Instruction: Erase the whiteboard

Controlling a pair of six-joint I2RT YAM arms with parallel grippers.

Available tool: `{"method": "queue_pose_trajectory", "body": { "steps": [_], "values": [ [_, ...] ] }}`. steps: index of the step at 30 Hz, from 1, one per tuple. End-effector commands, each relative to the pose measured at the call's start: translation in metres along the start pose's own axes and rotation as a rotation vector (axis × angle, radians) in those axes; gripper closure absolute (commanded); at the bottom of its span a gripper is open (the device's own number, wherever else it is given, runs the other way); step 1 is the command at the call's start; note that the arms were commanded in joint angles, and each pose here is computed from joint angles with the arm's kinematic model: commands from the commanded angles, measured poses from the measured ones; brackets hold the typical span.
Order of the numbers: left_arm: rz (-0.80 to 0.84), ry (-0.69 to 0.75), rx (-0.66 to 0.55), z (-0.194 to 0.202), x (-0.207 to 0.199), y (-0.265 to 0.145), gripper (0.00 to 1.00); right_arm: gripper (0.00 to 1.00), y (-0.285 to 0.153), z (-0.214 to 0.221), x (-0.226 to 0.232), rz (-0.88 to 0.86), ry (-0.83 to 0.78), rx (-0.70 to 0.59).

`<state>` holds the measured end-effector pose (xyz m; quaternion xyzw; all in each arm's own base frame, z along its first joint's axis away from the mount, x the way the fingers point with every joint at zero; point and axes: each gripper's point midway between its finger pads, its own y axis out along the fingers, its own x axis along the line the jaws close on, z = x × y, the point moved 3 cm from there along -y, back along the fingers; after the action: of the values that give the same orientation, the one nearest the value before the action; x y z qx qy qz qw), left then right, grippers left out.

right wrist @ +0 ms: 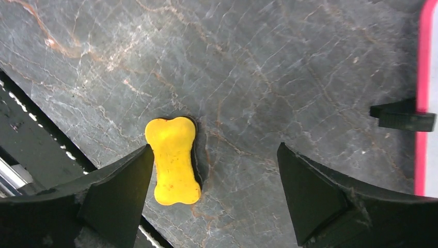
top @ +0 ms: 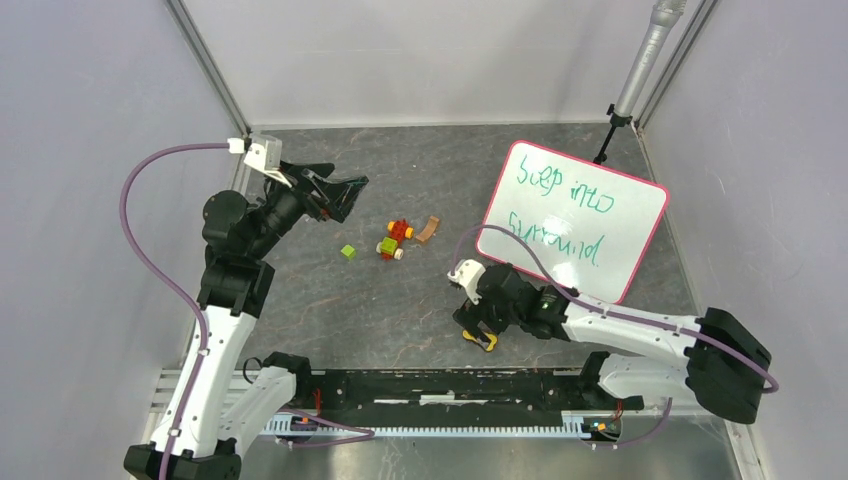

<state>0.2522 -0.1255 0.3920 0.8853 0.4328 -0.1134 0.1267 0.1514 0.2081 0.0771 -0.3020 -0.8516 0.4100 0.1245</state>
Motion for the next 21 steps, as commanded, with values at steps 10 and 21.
{"method": "queue_pose_trajectory", "body": {
  "steps": [10, 21],
  "values": [
    [0.014, 0.002, -0.023, -0.006, -0.005, 0.002, 0.0, 0.16, 0.009, 0.012, 0.023, -0.02, -0.117, 0.054],
    [0.022, -0.015, -0.005, -0.002, -0.004, 0.005, 0.0, 0.12, 0.001, 0.005, 0.028, -0.007, -0.075, 0.011]
  ]
}}
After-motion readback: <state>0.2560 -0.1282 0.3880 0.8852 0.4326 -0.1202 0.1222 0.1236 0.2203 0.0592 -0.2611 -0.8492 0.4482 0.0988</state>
